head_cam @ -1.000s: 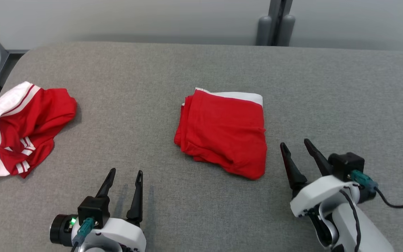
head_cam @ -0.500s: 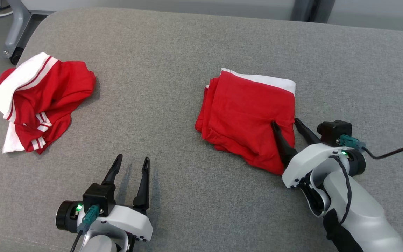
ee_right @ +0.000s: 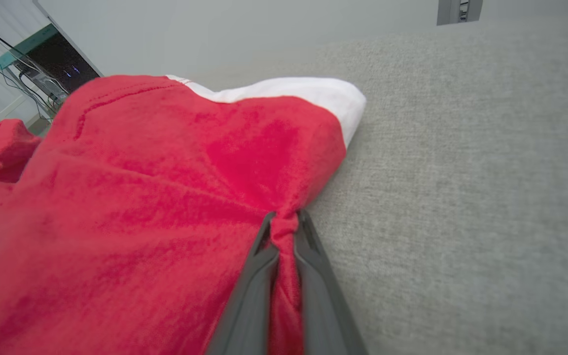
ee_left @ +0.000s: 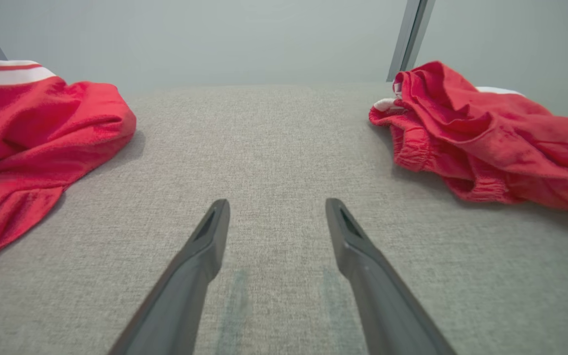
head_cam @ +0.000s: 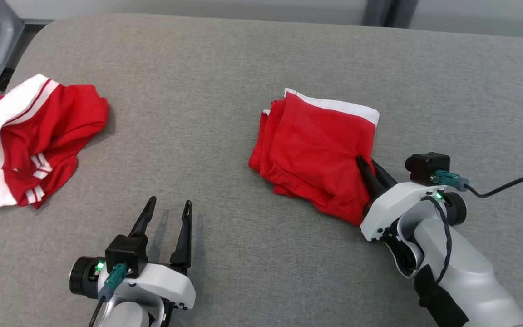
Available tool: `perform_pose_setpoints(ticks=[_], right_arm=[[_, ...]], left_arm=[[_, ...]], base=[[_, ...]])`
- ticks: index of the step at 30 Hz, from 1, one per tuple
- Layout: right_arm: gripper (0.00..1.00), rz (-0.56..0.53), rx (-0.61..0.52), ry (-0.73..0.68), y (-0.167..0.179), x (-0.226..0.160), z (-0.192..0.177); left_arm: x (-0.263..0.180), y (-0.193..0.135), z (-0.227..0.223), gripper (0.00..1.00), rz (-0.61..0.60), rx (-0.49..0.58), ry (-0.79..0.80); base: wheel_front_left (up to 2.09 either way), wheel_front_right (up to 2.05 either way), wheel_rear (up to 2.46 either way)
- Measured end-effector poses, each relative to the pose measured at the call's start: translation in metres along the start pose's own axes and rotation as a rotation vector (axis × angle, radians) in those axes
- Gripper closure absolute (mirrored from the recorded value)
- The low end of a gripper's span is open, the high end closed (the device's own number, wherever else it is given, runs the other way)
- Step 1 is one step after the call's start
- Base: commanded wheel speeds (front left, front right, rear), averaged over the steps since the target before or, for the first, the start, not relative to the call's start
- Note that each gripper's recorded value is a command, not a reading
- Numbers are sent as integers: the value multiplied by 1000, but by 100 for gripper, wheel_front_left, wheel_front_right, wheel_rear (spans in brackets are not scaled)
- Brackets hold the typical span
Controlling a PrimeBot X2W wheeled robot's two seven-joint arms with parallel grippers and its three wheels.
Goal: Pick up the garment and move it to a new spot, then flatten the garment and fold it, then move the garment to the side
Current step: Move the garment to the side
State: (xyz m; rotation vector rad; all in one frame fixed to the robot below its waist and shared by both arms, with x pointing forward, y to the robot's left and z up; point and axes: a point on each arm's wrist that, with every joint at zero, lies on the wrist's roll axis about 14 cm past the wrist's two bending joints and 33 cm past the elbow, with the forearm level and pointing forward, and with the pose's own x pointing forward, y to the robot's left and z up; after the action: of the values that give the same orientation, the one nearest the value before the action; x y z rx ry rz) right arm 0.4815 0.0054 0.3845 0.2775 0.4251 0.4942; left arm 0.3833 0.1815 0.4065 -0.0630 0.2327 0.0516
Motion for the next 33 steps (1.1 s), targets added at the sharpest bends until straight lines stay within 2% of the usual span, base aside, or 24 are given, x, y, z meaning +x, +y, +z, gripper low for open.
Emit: perform_pose_setpoints(ticks=[9,21,33], right_arm=[[100,-136,31,-56,-45,-42,9],[100,-378,65,-140,-111,-132,12],[100,-551,91,-210,-143,-208,10]], left_arm=[[16,-46,8,0,-153,26,-29],[30,-158,17,0,-492,57,-66],[11,-256,15,0,-797,92,-83]], base=[[0,0,0],[0,0,0],[0,0,0]])
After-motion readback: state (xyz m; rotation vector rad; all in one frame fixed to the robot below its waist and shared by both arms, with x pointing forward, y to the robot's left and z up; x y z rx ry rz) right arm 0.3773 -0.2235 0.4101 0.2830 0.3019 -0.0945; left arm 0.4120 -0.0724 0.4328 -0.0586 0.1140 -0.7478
